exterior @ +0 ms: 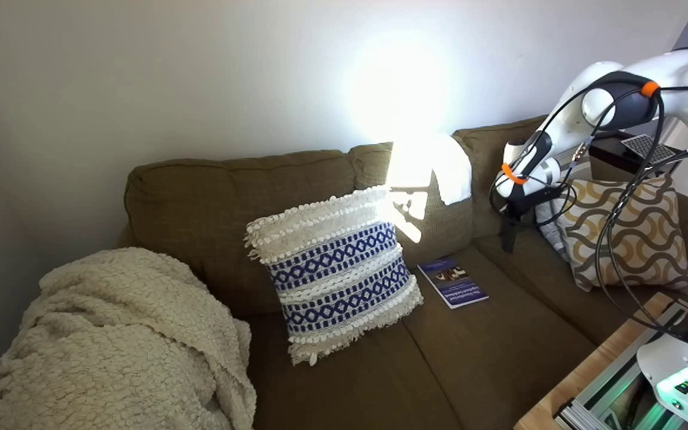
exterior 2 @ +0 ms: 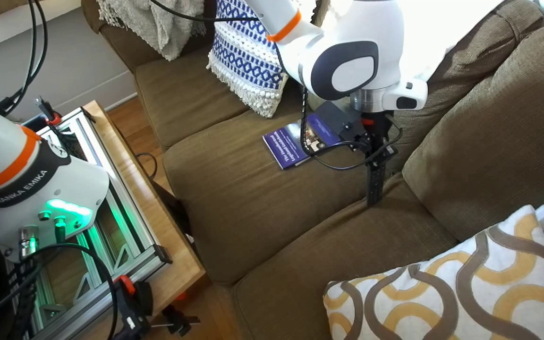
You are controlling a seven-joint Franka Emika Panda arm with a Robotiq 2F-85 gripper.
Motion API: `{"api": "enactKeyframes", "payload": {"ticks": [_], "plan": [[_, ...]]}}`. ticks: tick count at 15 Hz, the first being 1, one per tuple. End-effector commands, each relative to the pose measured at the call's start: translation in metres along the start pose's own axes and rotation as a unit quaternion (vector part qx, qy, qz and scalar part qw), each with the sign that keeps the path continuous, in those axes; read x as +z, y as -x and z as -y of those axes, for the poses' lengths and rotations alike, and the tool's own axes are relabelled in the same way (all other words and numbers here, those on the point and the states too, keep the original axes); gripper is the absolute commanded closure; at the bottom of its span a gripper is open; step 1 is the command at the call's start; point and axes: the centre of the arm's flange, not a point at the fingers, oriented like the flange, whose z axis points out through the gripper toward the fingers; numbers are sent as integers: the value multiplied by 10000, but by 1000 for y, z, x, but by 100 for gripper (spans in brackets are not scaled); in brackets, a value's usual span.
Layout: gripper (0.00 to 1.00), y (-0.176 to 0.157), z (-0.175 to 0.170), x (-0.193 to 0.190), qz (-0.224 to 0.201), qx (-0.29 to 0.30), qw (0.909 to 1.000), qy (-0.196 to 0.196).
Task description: Pick up the black remote and put it on the middle cushion of the couch
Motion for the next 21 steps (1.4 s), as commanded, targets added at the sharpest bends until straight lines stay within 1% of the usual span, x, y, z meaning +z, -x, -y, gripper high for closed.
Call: {"api": "enactKeyframes", "payload": {"ticks": [1, 3, 7, 9, 12, 15, 16, 19, 21], "plan": [[95, 30, -44, -26, 132, 2, 9995, 271], [95, 36, -62, -32, 192, 49, 9995, 243], [95, 25, -58, -34, 399, 161, 9991, 45], [95, 21, -48, -37, 477, 188, 9985, -168], [95, 12, -26, -35, 983, 262, 9929, -619], [95, 6, -9, -33, 1731, 448, 9782, -1052], [95, 19, -19, -33, 1982, 553, 9717, -1164], [95, 19, -18, -21, 2543, 797, 9545, -1339], [95, 17, -15, -7, 2911, 928, 9408, -1466]]}}
